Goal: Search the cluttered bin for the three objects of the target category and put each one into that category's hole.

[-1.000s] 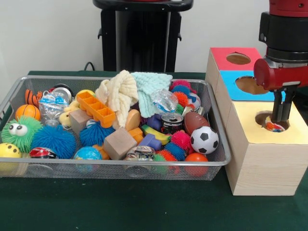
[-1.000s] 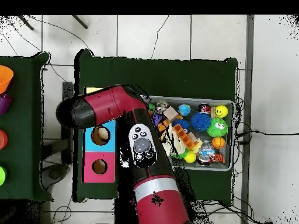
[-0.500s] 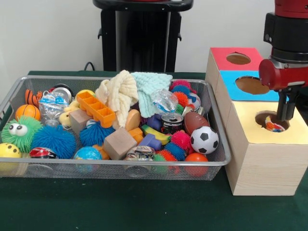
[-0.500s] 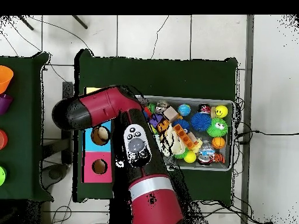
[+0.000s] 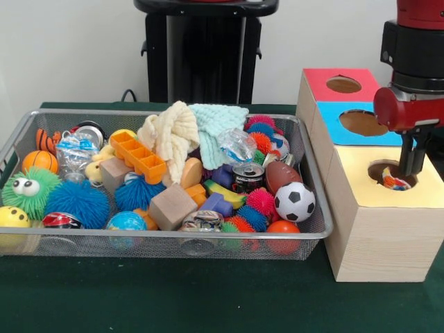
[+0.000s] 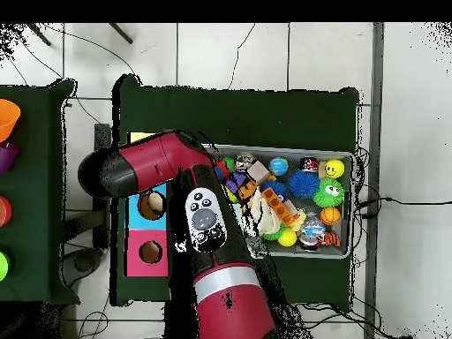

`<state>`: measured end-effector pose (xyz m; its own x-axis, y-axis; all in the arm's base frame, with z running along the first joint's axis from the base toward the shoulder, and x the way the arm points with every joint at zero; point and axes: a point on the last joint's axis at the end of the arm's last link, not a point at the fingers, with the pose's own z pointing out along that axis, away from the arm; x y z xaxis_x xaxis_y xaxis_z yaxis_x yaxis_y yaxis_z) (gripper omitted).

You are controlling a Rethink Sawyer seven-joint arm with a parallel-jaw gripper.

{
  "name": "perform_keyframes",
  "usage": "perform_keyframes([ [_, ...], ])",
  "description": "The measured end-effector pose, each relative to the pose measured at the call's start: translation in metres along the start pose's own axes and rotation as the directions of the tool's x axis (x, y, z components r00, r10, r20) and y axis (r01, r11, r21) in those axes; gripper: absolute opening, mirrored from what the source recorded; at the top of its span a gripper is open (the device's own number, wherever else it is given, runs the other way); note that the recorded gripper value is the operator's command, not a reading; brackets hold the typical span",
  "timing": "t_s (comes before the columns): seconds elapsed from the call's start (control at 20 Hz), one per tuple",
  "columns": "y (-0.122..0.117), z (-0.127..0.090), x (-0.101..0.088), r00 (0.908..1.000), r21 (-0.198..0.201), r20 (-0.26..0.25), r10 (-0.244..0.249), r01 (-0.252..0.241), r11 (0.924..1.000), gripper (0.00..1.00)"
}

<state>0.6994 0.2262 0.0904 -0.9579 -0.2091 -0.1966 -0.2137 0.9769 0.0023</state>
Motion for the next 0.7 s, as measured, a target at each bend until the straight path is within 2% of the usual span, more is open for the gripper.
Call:
perform_keyframes([
  [0.7, -0.0010, 0.0099, 0.0062, 0.9999, -0.001, -0.017, -0.001, 0.001, 1.0000, 0.00],
])
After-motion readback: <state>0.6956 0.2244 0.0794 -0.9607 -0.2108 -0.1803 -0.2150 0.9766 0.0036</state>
